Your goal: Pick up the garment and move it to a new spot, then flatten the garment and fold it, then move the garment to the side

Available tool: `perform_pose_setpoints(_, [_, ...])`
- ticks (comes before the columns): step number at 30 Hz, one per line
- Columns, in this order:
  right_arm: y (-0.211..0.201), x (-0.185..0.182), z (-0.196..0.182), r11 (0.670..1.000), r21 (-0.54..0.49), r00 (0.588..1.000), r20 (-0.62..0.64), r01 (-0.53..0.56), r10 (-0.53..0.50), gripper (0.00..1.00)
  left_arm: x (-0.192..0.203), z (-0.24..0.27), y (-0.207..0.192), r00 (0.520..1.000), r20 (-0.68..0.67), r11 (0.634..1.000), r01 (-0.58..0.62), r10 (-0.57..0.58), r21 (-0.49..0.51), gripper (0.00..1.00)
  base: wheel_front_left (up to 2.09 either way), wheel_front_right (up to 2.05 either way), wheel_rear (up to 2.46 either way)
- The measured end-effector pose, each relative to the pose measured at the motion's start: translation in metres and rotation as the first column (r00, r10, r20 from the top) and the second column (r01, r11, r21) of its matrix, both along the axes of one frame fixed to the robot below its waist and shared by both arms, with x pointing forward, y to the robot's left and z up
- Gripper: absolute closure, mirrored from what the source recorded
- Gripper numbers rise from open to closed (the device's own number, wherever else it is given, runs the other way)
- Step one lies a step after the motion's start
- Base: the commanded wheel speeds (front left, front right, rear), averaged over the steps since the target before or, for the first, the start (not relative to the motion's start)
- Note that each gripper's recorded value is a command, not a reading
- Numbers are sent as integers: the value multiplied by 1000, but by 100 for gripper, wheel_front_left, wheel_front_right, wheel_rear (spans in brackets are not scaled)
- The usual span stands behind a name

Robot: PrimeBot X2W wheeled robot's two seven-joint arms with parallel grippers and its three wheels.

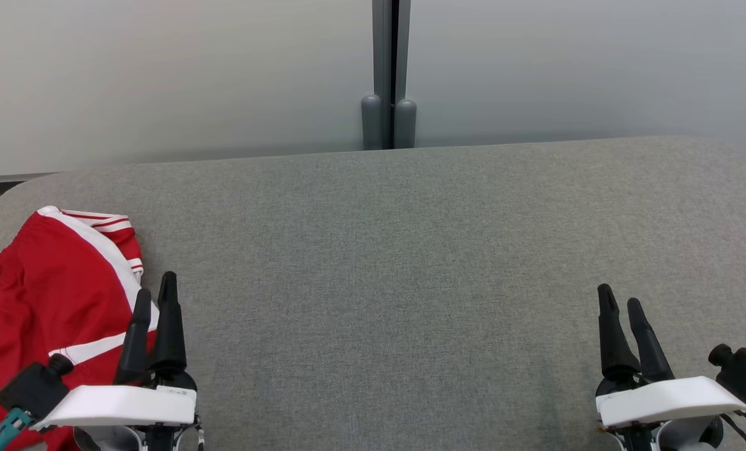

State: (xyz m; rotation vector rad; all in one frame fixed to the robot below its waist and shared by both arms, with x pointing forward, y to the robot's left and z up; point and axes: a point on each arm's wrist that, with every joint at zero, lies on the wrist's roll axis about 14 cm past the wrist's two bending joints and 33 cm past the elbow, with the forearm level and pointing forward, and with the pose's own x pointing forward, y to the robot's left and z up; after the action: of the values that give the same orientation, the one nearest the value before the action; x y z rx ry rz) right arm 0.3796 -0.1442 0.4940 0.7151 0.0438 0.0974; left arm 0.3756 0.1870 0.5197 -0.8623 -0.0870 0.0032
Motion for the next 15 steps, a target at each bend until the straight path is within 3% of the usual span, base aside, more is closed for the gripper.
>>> perform_pose_setpoints(15, [13,2,13,978,-204,996,76,-39,56,0,-2,9,-11,999,33,950,13,-25,313,0,0,0,0])
